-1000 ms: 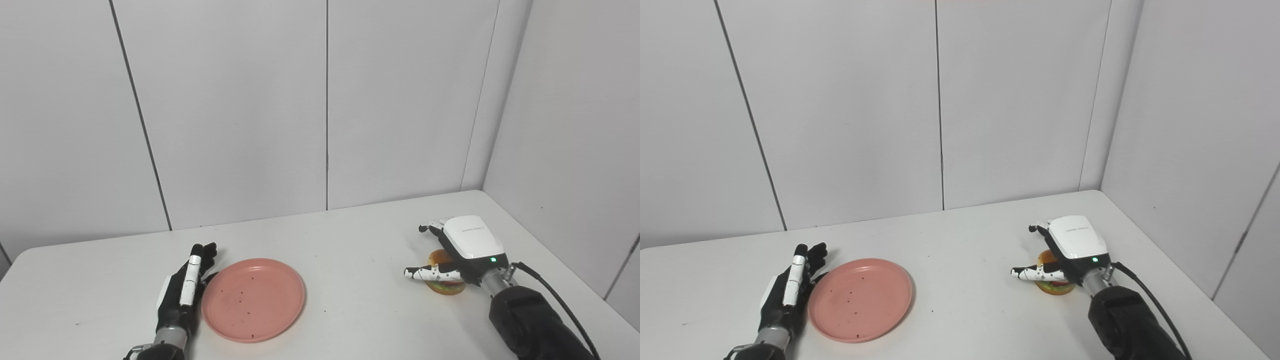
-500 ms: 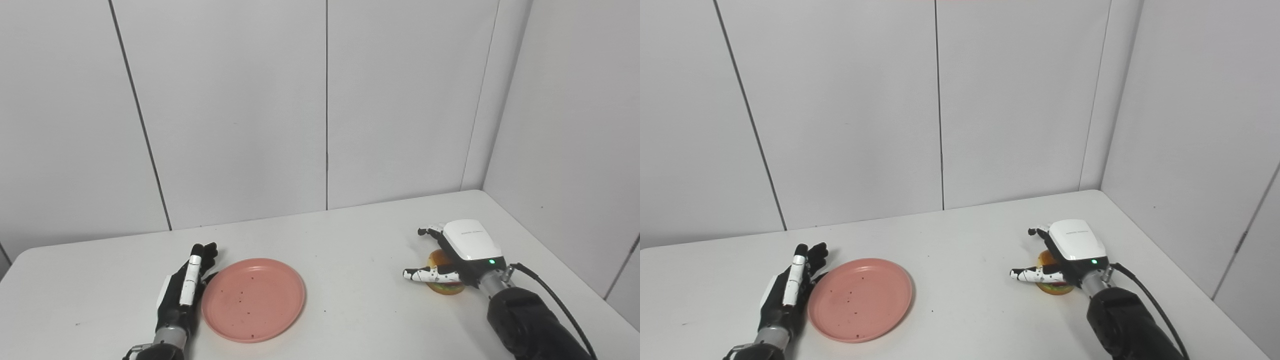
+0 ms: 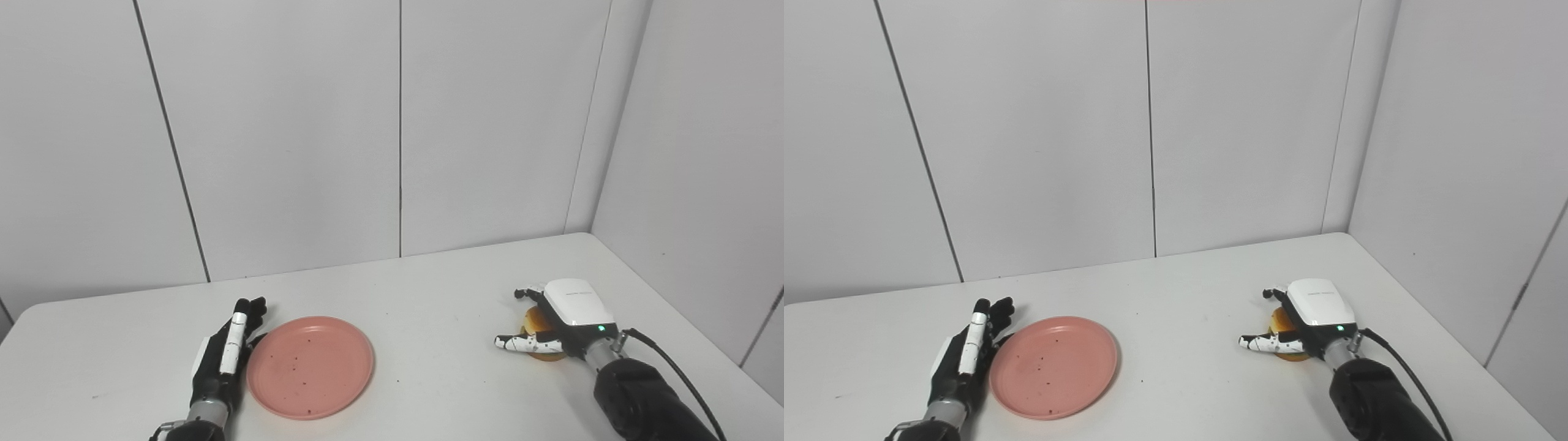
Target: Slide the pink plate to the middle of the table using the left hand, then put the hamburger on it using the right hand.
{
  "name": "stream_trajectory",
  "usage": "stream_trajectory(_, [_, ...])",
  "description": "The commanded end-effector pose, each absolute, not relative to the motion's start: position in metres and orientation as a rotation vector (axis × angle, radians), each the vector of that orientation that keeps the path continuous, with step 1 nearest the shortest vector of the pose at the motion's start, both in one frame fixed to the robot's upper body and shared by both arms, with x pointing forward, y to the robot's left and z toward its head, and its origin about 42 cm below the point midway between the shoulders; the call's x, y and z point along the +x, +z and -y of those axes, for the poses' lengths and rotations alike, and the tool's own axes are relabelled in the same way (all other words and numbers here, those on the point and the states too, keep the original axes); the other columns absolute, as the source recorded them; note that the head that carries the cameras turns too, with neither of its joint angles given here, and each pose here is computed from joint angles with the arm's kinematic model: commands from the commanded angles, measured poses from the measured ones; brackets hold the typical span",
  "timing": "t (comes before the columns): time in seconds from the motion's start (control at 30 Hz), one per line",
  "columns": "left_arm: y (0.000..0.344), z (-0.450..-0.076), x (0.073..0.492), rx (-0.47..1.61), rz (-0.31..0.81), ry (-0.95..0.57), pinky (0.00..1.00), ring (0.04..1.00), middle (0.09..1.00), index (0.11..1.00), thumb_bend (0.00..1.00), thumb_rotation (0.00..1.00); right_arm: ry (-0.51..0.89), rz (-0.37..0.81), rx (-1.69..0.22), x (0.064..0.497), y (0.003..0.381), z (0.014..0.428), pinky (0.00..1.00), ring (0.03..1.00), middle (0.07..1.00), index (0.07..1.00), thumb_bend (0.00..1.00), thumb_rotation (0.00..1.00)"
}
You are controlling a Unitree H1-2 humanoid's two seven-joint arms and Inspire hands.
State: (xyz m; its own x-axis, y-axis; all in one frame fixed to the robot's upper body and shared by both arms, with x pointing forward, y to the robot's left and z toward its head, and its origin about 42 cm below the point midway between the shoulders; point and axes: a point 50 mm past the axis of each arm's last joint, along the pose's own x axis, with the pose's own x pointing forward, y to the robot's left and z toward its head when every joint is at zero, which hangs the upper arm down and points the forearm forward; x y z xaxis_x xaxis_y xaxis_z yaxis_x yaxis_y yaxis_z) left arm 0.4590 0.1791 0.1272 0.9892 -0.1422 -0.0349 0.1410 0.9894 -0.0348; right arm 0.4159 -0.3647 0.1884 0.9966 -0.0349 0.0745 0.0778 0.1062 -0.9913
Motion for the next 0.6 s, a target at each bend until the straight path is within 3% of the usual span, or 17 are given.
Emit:
stream_trajectory(0.0, [0.145,-0.179,0.469,-0.003,-0.001,-0.164,0.96,0.924,0.872,0.778,0.87,0.93,-0.155,0.077,-1.469,0.428,0.218,0.369,0.77,0.795,0.790,0.734,0.77,0.83])
stream_trajectory(0.43, [0.147,-0.178,0.468,0.002,-0.009,-0.174,0.98,0.931,0.874,0.770,0.86,0.92,-0.151,0.089,-1.433,0.433,0.200,0.371,0.69,0.738,0.742,0.711,0.75,0.79])
stream_trajectory(0.57, [0.148,-0.178,0.468,-0.001,-0.014,-0.175,0.99,0.929,0.872,0.771,0.86,0.92,-0.154,0.096,-1.412,0.433,0.196,0.370,0.61,0.700,0.734,0.703,0.75,0.78])
